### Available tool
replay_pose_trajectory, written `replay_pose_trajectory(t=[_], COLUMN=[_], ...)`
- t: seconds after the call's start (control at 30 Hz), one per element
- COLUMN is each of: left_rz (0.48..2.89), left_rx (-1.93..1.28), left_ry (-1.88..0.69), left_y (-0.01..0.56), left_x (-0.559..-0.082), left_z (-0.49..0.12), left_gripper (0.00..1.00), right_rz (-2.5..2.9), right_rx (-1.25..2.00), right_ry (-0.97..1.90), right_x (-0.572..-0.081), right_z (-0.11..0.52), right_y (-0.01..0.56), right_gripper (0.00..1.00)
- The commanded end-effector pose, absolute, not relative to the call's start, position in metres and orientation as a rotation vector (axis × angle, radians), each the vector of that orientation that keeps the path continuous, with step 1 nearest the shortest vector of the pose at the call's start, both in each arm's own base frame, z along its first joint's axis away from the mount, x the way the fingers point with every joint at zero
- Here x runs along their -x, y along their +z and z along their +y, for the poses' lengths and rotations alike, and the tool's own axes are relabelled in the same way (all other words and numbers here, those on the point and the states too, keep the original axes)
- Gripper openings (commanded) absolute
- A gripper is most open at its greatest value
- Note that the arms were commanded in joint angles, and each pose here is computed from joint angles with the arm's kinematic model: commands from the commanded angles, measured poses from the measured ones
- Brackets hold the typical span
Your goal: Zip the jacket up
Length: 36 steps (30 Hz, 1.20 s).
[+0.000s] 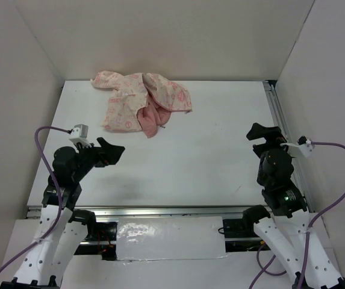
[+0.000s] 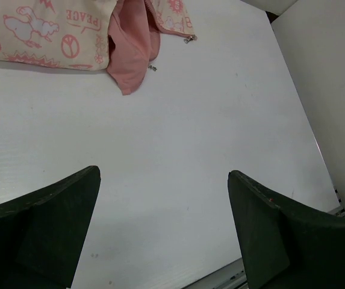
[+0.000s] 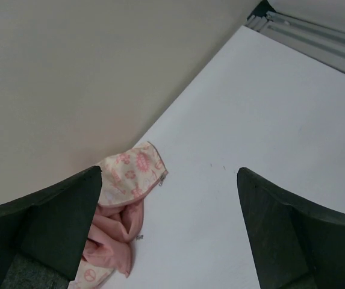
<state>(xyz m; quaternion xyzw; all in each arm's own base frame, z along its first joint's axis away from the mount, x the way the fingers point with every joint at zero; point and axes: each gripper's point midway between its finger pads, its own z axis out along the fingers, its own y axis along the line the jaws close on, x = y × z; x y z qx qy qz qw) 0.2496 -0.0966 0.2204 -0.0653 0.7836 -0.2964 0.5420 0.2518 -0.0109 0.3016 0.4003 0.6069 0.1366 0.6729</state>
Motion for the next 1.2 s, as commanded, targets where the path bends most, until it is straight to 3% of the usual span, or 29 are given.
replay_pose_trajectory(t=[0.0, 0.33, 0.53, 0.7, 0.8, 1.0, 1.17], left_rz=[1.805, 1.908, 1.943, 2.059, 2.092, 2.128, 2.217], left_rx=[0.166, 0.196, 0.122, 0.043, 0.059, -0.226, -0.230], left_ry=[-0.685, -0.674, -0.680, -0.656, -0.518, -0.395, -0.325], left_y=[0.243, 0.236, 0.249, 0.247, 0.238, 0.205, 0.156], left_x=[-0.254, -0.272, -0.313, -0.387, -0.444, -0.550, -0.596], left_z=[-0.092, -0.093, -0.103, -0.111, -0.098, -0.117, -0.125], left_gripper=[0.99, 0.99, 0.99, 0.99, 0.99, 0.99, 0.99], right_rz=[1.365, 1.467, 1.540, 1.570, 1.586, 1.598, 1.616], right_rx=[-0.938, -0.848, -0.778, -0.759, -0.727, -0.615, -0.613], right_ry=[0.303, 0.298, 0.294, 0.279, 0.290, 0.319, 0.287], right_x=[-0.251, -0.267, -0.279, -0.285, -0.291, -0.303, -0.310], right_z=[-0.014, 0.004, 0.016, 0.020, 0.025, 0.040, 0.038], right_y=[0.295, 0.285, 0.278, 0.271, 0.268, 0.267, 0.259], right_gripper=[1.00, 1.00, 1.00, 1.00, 1.00, 1.00, 1.00])
